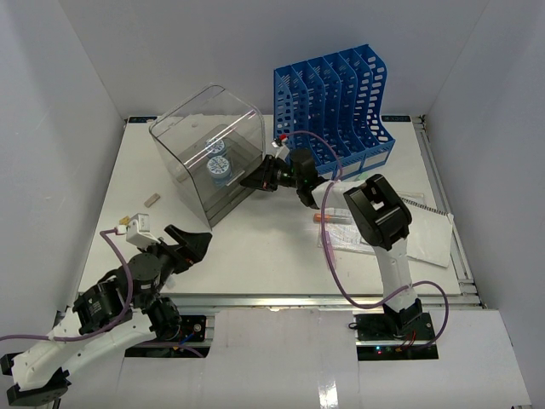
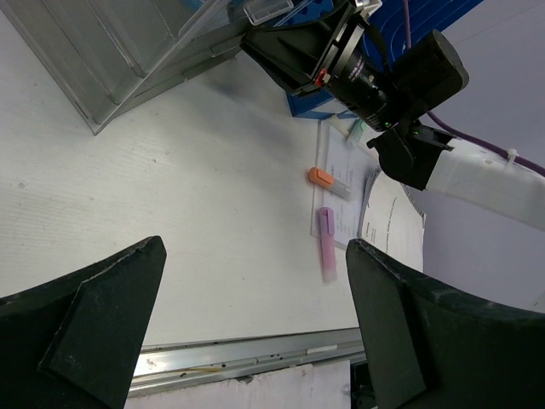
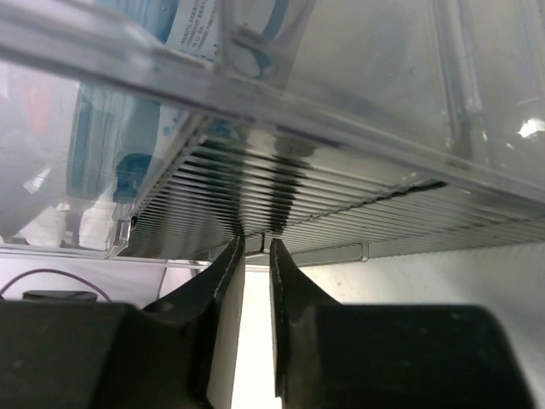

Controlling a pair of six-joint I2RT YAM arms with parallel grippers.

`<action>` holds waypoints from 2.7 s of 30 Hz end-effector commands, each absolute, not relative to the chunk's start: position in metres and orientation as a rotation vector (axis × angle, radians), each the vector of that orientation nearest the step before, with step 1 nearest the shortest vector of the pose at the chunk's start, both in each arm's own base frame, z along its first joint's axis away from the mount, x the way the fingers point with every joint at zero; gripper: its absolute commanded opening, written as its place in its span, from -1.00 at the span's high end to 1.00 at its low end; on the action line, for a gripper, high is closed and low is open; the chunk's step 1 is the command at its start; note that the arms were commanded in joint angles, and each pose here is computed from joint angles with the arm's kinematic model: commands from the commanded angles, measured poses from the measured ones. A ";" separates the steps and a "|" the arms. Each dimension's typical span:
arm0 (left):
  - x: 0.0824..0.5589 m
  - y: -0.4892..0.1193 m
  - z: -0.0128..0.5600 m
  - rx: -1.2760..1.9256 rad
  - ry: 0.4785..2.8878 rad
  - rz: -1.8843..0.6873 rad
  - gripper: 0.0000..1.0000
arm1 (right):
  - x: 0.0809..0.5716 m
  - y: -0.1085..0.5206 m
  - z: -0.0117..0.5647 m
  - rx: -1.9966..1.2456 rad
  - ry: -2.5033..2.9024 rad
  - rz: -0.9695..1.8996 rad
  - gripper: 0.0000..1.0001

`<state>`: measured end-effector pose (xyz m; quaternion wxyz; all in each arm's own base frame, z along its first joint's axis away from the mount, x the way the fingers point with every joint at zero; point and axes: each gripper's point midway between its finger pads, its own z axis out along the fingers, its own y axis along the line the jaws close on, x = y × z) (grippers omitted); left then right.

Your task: Organize the desk

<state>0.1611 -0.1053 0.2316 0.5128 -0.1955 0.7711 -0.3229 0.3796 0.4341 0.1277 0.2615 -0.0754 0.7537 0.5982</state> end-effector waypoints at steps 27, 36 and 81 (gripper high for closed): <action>0.191 -0.098 0.239 -0.402 1.884 -0.409 -0.96 | 0.336 0.350 0.175 -0.426 1.865 1.446 -0.65; 0.201 -0.081 0.302 -0.424 1.695 -0.408 -0.96 | 0.278 0.320 0.215 -0.964 1.599 1.435 -0.87; 0.169 -0.066 0.657 -0.198 1.113 -0.044 -0.96 | 0.211 0.248 0.188 -1.384 1.524 1.195 -0.91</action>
